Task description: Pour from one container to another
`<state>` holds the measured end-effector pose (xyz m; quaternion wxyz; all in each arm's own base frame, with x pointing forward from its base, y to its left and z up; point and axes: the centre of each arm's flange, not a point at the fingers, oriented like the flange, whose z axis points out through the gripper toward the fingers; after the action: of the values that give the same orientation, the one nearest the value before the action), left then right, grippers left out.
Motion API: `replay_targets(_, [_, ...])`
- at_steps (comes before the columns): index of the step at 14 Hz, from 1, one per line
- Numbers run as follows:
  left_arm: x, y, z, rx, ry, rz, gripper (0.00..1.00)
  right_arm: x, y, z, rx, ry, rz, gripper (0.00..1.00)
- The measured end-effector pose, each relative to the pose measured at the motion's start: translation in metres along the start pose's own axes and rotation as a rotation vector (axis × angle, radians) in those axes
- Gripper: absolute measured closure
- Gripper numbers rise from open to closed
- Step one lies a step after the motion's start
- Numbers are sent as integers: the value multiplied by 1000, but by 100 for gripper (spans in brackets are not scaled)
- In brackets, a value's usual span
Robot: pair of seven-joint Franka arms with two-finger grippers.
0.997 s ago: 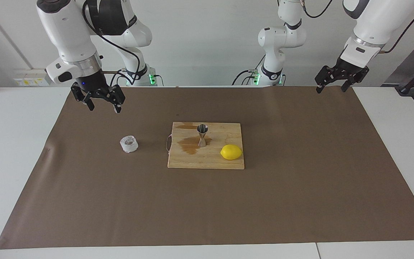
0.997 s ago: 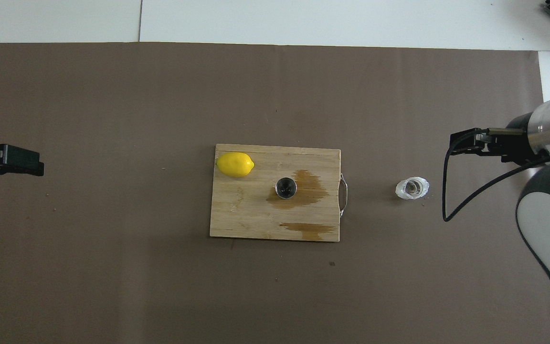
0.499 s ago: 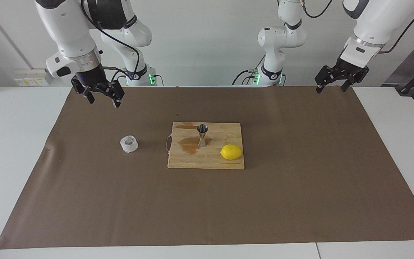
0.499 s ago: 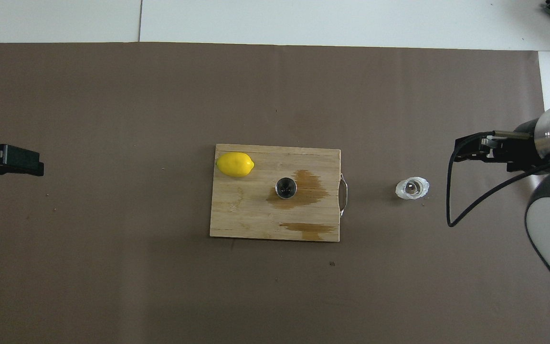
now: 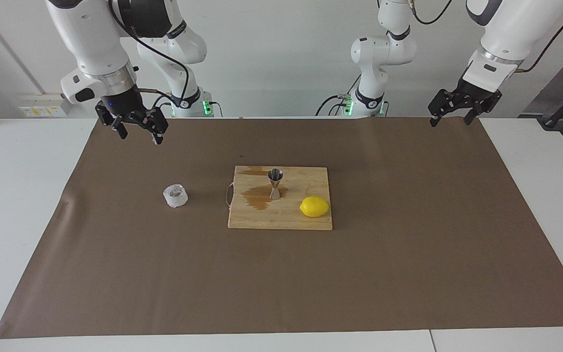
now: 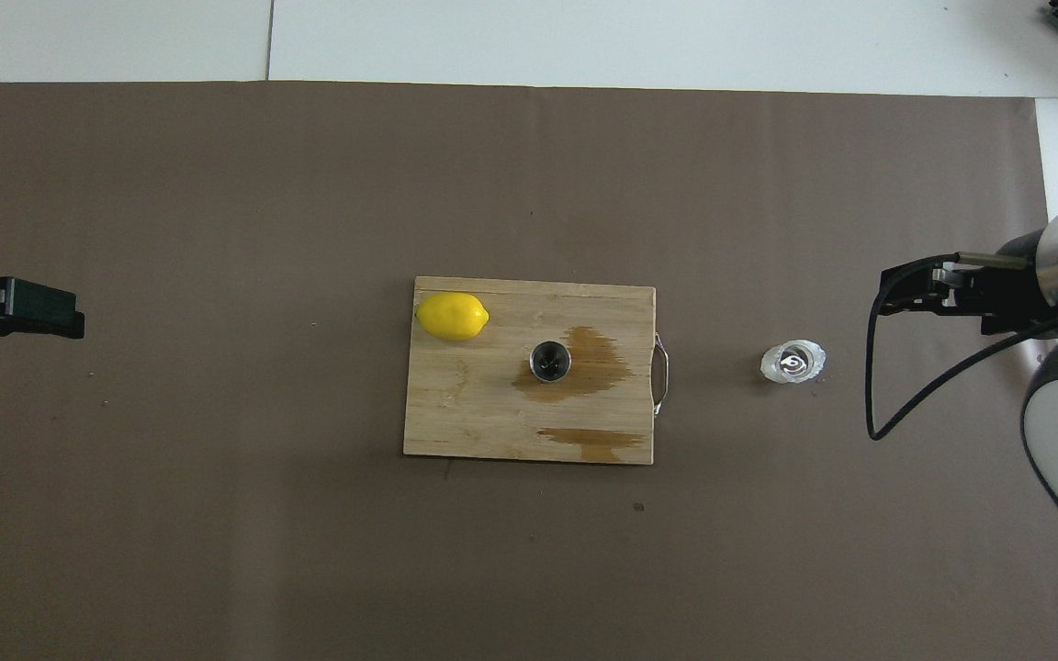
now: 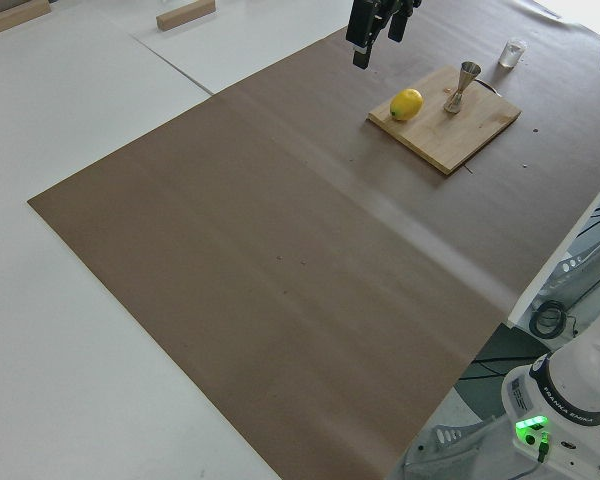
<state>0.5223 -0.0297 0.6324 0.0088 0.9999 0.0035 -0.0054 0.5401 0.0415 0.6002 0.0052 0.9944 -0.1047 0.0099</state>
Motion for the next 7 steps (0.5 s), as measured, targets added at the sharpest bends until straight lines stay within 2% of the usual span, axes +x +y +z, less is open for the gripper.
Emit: replay_targets(7, [0,0,0,0,0,0,0,-2,15,-5,2,-18,19,0])
